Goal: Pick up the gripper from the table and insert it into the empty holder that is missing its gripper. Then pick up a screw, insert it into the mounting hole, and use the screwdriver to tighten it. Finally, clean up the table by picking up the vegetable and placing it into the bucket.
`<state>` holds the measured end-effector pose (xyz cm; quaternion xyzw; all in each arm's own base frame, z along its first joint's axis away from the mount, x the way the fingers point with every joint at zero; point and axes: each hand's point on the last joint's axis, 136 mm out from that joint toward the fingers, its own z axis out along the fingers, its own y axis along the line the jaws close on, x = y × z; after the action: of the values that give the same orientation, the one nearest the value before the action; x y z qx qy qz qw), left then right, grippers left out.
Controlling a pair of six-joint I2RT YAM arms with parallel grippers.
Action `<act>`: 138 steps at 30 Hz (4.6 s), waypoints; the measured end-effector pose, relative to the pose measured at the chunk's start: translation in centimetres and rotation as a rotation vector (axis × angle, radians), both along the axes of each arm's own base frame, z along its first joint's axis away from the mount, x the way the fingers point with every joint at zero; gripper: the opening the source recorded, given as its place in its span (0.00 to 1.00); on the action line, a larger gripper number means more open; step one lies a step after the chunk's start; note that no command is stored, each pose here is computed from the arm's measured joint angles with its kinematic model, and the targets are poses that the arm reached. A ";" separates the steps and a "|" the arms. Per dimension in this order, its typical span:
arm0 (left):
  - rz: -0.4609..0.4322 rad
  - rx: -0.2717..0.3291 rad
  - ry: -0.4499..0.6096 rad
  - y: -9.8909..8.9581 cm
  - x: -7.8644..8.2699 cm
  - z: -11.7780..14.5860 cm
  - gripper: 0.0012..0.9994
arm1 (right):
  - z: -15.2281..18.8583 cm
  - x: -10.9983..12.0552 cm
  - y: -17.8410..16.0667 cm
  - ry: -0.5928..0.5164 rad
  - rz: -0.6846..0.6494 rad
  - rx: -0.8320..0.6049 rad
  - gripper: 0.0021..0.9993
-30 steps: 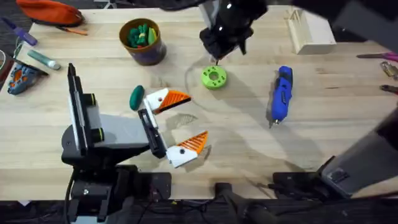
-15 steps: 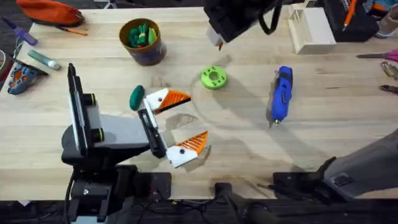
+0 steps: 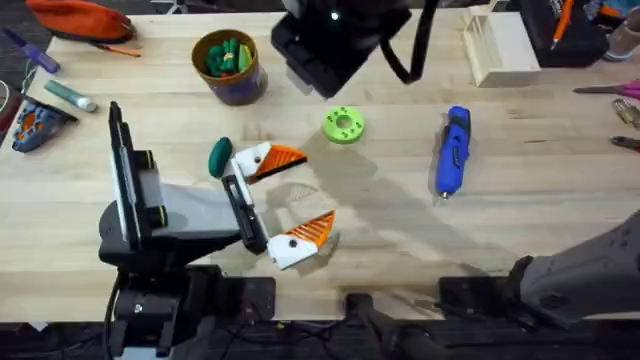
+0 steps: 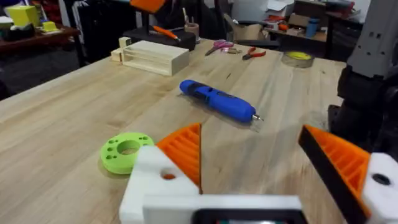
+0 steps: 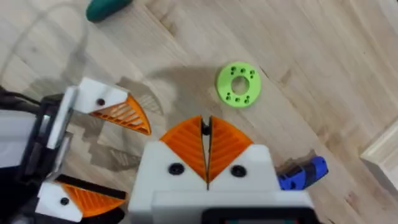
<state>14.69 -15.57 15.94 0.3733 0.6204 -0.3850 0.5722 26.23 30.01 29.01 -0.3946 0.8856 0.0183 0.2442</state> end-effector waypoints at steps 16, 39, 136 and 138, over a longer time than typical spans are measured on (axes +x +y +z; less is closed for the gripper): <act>0.000 0.000 0.000 0.0 0.0 0.0 0.99 | 1.6 -5.2 4.3 -0.038 0.190 0.027 0.00; 0.000 0.000 0.000 0.0 0.0 0.0 0.99 | -1.9 -7.7 7.6 0.063 0.356 -0.016 0.00; 0.000 0.000 0.000 0.0 0.0 0.0 0.99 | -6.2 -6.3 8.8 0.133 0.354 -0.086 0.00; 0.000 0.000 0.000 0.0 0.0 0.0 0.99 | -6.2 -6.3 8.8 0.134 0.354 -0.087 0.00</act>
<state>14.69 -15.57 15.94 0.3733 0.6204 -0.3850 0.5722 19.92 38.82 22.79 -0.5521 0.8167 0.0491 0.1605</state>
